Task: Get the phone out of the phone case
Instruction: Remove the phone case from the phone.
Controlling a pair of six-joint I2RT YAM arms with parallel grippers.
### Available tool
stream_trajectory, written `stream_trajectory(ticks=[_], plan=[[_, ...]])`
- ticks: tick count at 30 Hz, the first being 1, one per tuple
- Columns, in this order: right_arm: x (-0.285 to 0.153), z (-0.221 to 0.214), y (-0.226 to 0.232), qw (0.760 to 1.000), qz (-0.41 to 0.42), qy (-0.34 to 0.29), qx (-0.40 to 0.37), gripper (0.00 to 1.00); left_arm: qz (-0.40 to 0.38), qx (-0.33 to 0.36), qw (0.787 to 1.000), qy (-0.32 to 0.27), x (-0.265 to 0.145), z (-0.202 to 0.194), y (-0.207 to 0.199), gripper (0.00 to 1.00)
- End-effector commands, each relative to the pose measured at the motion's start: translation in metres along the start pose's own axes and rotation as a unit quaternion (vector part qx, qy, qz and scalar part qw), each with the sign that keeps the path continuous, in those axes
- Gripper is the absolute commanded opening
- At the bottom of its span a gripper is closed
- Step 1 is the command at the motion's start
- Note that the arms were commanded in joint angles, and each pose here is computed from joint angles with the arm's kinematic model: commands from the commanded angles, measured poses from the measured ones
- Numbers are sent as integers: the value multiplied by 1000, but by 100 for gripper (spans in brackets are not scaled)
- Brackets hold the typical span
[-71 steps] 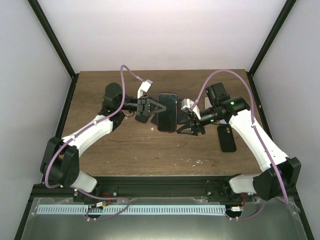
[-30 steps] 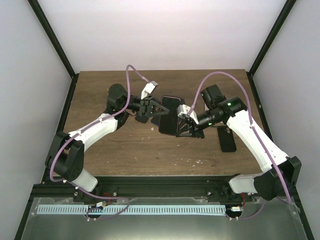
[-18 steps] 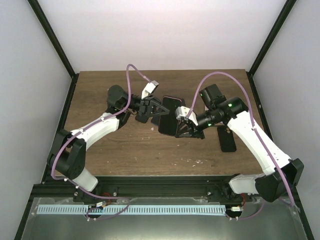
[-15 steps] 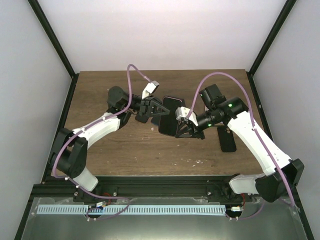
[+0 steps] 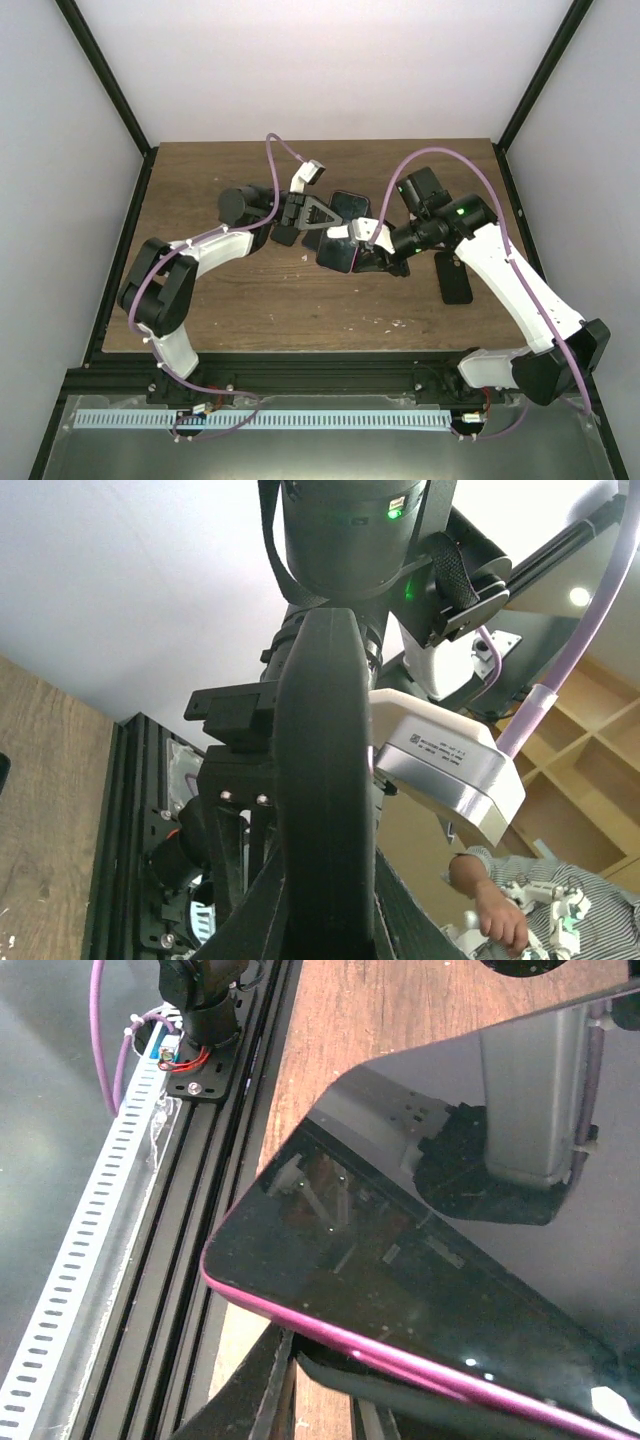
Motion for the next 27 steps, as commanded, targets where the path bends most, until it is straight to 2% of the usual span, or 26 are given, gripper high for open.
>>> stream_trajectory(ticks=[1, 7, 12, 19, 22, 27], plan=[[-22, 47, -45, 983, -125, -48, -124, 4, -32, -5, 999, 11, 17, -8, -23, 0], [-23, 50, -57, 983, -147, -70, -90, 5, -31, -8, 999, 7, 16, -13, -24, 0], [-27, 48, -66, 981, -159, -92, -59, 12, -31, -7, 1000, 2, 14, -15, -23, 0], [-49, 42, -92, 968, -199, -154, 15, 22, -29, -9, 1000, 2, 14, -17, -21, 0], [-51, 45, -96, 965, -186, -180, 45, 28, -28, -12, 1000, 0, 14, -18, -20, 0], [-47, 51, -103, 964, -144, -207, 87, 31, -17, -13, 1000, -10, 14, -19, -13, 0]])
Point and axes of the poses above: each gripper's point midway between its finger pads, its own x axis out along the fingers, its own y axis along the line the jaws close on, z = x × y, the point moved 4 cm from there along -x, back along the fingers, and after that the axes turned 2 degrees about -x, right-handed, at the moved point
